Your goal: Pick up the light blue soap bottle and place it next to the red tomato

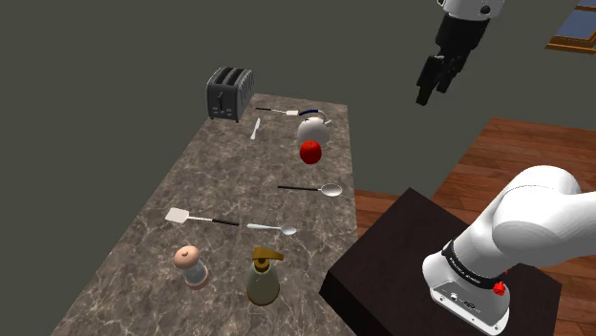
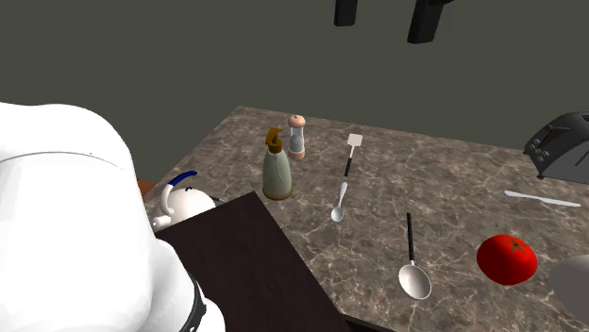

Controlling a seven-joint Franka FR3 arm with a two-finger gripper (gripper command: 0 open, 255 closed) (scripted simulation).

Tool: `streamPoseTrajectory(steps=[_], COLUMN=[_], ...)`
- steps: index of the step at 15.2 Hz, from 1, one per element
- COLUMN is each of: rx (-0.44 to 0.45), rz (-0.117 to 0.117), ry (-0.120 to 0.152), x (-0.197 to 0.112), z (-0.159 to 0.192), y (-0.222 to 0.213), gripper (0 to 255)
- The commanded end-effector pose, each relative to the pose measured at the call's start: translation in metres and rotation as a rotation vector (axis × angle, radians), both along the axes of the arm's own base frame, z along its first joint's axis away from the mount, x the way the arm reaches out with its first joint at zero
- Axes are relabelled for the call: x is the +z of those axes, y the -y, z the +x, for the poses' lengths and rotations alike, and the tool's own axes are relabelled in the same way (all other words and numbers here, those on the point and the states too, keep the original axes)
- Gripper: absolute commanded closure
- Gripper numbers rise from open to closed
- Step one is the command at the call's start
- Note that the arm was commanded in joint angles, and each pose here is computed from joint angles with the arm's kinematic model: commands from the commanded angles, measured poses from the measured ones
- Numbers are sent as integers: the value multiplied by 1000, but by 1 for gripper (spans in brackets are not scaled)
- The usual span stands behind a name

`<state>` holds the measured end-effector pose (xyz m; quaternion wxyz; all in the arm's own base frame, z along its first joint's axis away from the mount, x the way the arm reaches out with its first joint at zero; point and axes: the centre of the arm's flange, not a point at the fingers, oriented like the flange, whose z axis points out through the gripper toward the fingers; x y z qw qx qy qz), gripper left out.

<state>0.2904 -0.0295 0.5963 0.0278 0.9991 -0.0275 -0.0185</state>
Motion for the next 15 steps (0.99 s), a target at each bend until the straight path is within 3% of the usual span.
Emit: streamPoseTrajectory(steps=[1,15], rx=[0,23], rz=[0,8], ry=[0,-2], x=[0,-118], z=[0,39], y=[0,-136], gripper=[0,0])
